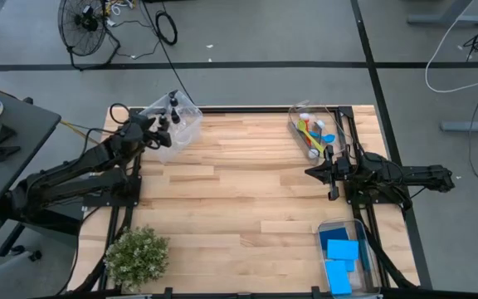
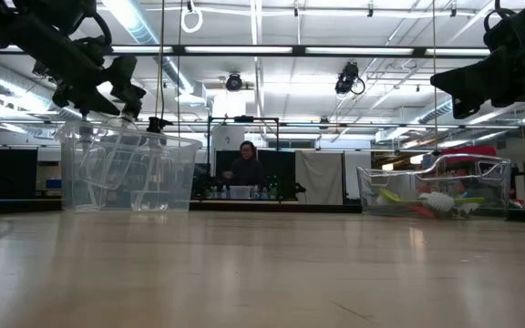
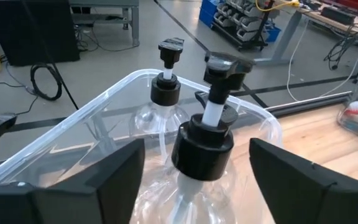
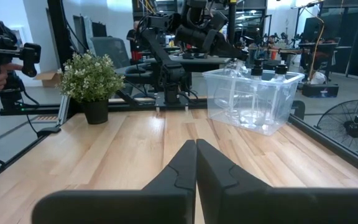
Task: Pick & Place Kitchen Sink Supplies
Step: Return to Home Position
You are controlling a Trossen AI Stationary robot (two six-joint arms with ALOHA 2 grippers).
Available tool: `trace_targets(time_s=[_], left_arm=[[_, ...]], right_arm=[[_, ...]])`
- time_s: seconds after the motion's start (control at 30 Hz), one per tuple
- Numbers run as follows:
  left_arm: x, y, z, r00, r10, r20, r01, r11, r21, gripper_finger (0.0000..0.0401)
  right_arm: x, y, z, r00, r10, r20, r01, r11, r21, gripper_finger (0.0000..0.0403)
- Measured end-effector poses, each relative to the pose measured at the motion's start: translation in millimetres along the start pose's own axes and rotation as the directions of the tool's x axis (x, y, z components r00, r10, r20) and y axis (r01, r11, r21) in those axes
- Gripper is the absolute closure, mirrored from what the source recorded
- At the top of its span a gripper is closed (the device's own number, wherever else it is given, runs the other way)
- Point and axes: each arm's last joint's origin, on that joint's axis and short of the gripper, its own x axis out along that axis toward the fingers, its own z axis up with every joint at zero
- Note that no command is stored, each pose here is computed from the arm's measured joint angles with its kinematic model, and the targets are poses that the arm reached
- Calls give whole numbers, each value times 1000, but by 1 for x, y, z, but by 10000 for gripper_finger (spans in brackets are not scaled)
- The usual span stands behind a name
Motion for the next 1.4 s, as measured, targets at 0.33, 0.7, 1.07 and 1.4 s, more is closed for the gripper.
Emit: trace_targets(time_s=[0.33,0.7,1.07,1.4], left_arm=[[10,-6,0,1000,28,9,-28,1000,9,93],[13,-5,3,998,48,35,-48,999,1,205],[12,-6,4,998,40,48,-41,999,30,264],[3,-7,8,996,21,92,-23,1000,12,264]], right_arm=[[0,0,0,1000,0,0,0,1000,0,392],[0,0,0,1000,0,0,0,1000,0,392],[0,0,0,1000,0,0,0,1000,0,392],[0,0,0,1000,0,0,0,1000,0,392]])
